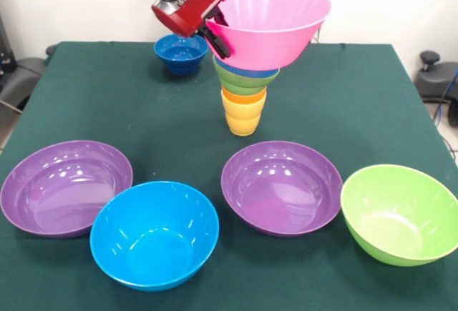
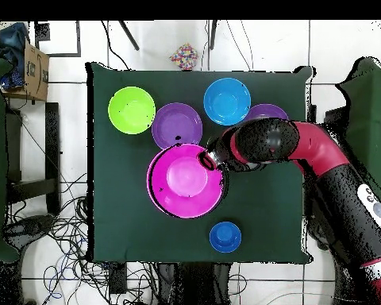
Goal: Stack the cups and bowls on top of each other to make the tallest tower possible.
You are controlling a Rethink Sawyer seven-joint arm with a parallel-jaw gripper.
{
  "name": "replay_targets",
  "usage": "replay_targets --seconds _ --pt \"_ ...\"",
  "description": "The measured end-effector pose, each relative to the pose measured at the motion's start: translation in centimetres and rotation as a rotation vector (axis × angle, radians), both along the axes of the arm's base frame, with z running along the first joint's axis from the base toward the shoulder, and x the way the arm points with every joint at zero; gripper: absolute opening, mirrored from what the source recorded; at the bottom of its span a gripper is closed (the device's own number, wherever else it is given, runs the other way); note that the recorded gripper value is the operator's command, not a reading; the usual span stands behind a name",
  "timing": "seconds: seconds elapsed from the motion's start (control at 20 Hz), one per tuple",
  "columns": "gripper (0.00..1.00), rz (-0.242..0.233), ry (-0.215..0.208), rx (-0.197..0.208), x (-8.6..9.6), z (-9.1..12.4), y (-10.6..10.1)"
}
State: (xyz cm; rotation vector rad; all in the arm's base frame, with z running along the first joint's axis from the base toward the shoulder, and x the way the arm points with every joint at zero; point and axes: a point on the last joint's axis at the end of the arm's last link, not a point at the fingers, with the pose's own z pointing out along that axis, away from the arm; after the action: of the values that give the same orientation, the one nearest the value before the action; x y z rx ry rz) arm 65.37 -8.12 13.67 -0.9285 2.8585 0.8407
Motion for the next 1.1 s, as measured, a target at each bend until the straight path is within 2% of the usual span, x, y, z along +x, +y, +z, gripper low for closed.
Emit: replay_targets --seconds 0.2,0.6,1.1 --pt "0.0 -0.004 -0.008 -0.002 0.1 -0.1 -0.1" --pt "0.0 -0.007 0.002 0.006 -0.2 -0.7 -0.1" --pt "0.0 -0.034 0.001 0.013 -0.6 -1.5 -1.5"
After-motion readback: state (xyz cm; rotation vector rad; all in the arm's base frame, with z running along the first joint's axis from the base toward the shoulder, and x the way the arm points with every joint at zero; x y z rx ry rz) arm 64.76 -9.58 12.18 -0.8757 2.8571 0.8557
